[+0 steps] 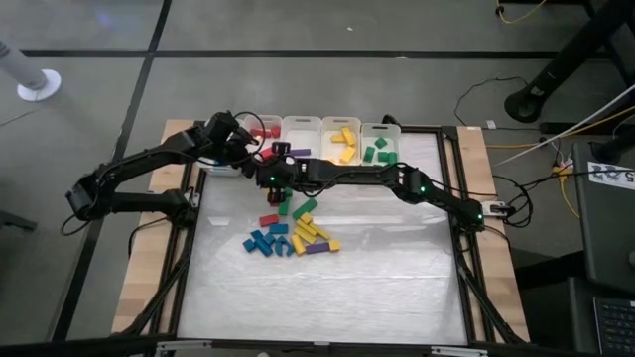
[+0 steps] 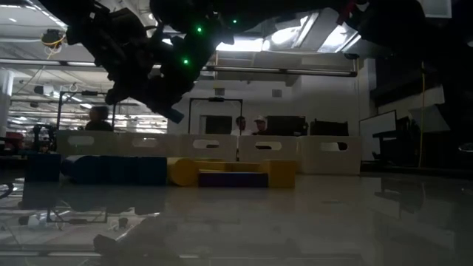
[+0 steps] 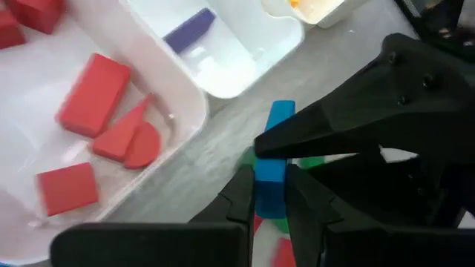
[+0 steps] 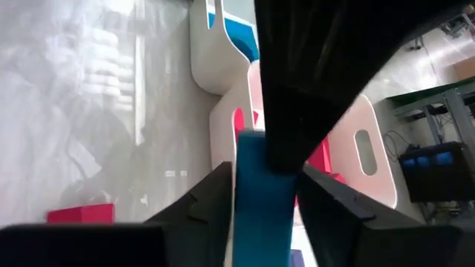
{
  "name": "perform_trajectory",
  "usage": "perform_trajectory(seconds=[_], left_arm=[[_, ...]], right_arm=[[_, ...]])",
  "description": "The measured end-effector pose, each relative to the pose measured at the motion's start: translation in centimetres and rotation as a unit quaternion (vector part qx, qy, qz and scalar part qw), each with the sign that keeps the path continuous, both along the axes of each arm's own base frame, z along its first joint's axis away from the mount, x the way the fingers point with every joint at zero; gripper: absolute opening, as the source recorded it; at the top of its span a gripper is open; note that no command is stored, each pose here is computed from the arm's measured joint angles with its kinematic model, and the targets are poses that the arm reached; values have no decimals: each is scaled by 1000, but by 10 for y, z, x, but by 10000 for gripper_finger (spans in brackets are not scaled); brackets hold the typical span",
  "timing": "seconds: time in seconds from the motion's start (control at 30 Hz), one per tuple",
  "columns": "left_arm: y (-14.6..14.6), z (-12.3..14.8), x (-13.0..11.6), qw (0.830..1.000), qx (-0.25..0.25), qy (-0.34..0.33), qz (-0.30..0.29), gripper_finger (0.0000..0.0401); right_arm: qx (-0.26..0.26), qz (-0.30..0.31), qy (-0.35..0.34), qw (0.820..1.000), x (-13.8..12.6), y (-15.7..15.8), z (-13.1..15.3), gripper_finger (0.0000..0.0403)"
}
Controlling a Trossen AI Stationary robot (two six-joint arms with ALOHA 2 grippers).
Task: Sort blocks
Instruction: Put the blue block into the left white bin
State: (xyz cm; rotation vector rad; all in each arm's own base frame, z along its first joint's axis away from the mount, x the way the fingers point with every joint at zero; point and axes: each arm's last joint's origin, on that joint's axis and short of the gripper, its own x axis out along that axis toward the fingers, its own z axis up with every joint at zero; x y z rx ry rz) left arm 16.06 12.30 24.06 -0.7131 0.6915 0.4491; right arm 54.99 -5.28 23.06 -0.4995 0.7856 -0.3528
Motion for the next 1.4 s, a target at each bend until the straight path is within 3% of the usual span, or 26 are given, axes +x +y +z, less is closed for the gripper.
perform_trajectory(seconds=[0.2,0.33,0.47,0.6,0.87,1.0,1.17,1.33,1.4], left_arm=[[0,0,0,1000,10,6,2,34],[3,-1,-2,999,40,26,20,34],[6,-1,-4,998,50,36,34,34],[11,3,-7,995,70,46,59,34],[24,33,-16,983,142,45,106,35],[25,45,-27,970,178,83,141,33],[21,48,-42,947,187,155,209,33],[17,42,-52,916,198,247,246,39],[16,41,-54,912,198,263,244,38]], right_arm=[[-3,-3,3,1000,0,0,0,219],[-31,-35,11,999,-2,-1,0,243],[-78,-89,28,993,-7,-4,3,240],[-95,-98,71,988,-20,-5,15,225],[-88,-98,122,984,-66,-5,77,202],[-53,-132,148,979,-106,-13,112,200],[62,-188,178,964,-158,-31,141,200],[134,-209,193,949,-188,-47,148,200],[147,-211,205,944,-195,-50,145,200]])
